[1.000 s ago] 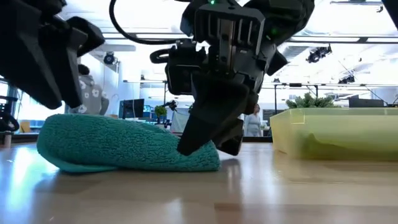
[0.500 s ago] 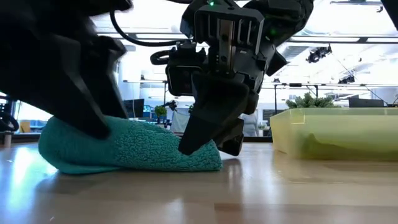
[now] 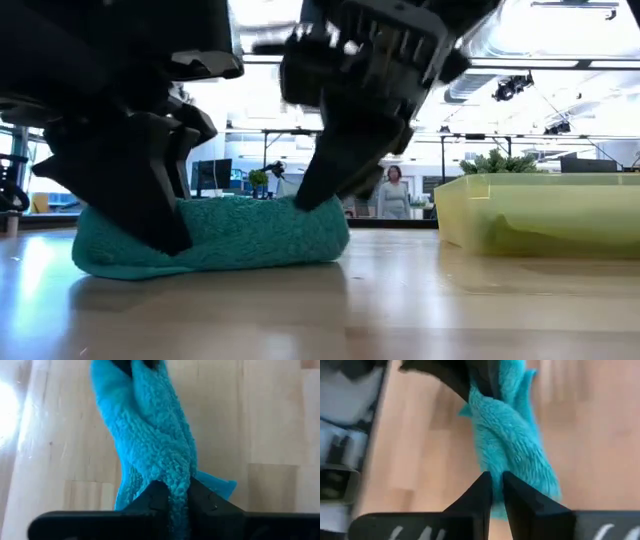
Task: Roll microfiber towels into tight, uniform cylinder then place into a basket
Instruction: Roll the blue microfiber towel
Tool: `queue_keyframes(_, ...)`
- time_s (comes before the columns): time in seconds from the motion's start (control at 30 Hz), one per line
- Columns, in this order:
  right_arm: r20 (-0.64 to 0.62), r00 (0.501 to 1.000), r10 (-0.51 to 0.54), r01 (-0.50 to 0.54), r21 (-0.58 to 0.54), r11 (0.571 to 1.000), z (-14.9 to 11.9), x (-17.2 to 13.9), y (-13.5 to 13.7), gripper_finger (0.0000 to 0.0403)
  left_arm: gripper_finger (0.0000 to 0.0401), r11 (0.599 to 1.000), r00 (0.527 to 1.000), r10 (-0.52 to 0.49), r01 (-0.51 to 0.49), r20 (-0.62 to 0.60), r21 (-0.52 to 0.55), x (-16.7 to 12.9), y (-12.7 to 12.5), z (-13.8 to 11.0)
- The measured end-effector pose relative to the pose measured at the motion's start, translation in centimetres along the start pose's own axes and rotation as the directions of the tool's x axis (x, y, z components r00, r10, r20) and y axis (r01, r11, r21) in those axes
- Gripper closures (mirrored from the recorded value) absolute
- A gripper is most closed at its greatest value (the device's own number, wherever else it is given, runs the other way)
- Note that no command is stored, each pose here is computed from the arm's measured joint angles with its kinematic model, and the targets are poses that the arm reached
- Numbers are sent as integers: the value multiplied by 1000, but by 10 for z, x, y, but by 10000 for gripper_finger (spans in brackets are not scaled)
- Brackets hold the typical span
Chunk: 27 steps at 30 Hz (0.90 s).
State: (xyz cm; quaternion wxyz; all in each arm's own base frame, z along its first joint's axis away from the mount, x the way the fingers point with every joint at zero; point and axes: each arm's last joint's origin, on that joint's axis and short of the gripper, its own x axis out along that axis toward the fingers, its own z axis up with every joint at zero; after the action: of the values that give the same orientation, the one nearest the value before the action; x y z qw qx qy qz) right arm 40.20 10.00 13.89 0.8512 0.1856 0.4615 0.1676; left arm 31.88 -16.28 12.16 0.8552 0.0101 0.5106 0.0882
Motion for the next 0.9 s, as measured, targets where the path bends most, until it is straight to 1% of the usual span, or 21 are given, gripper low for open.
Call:
queue_keyframes(0.03,10,999,-41,41,-52,998,1,-6,5,366,385,1000,1000,-16,16,-6,-5,0,0,0)
queue_keyframes(0.1,36,990,-134,138,-170,976,0,-17,20,363,384,998,999,-52,52,-17,-24,0,3,1)
queue_keyframes(0.17,80,970,-231,244,-297,923,-3,-28,39,363,380,994,995,-98,96,-33,-46,2,4,-1)
queue_keyframes(0.23,152,936,-318,352,-420,836,-7,-34,61,363,383,986,987,-155,151,-47,-74,4,7,0)
queue_keyframes(0.27,183,914,-363,406,-470,784,-12,-35,71,363,386,980,981,-184,179,-55,-89,4,9,1)
queue_keyframes(0.33,250,877,-410,478,-543,691,-20,-33,91,363,391,967,969,-237,227,-74,-119,6,15,4)
queue_keyframes(0.4,298,861,-412,505,-595,625,-28,-30,108,363,392,946,949,-305,292,-78,-143,9,20,9)
queue_keyframes(0.43,315,859,-404,509,-615,602,-31,-28,114,362,392,936,940,-332,319,-74,-149,8,23,13)
queue_keyframes(0.5,350,845,-404,532,-632,563,-35,-24,122,361,392,917,922,-381,367,-70,-158,10,28,17)
queue_keyframes(0.53,366,836,-410,546,-632,549,-36,-21,125,357,393,907,913,-402,387,-71,-167,11,31,19)
queue_keyframes(0.57,387,829,-403,558,-625,546,-37,-18,127,350,393,896,902,-426,409,-71,-175,12,34,21)
queue_keyframes(0.63,404,827,-392,562,-618,549,-37,-12,128,328,393,881,888,-453,435,-72,-185,14,39,24)
queue_keyframes(0.67,402,836,-374,549,-623,557,-39,-8,129,313,393,877,884,-461,442,-73,-191,15,42,25)
queue_keyframes(0.73,377,866,-329,501,-648,574,-42,2,129,280,393,871,880,-469,448,-73,-202,16,47,27)
queue_keyframes(0.77,353,884,-307,468,-674,572,-44,6,128,263,393,868,878,-473,451,-74,-209,17,49,28)
queue_keyframes(0.8,341,896,-285,444,-700,559,-46,11,128,249,393,862,873,-482,458,-75,-217,18,52,29)
queue_keyframes(0.83,337,898,-284,440,-722,534,-48,15,127,237,393,857,868,-490,465,-77,-221,18,54,29)
queue_keyframes(0.9,350,881,-319,468,-741,482,-53,24,126,222,393,852,864,-499,472,-76,-224,20,58,31)
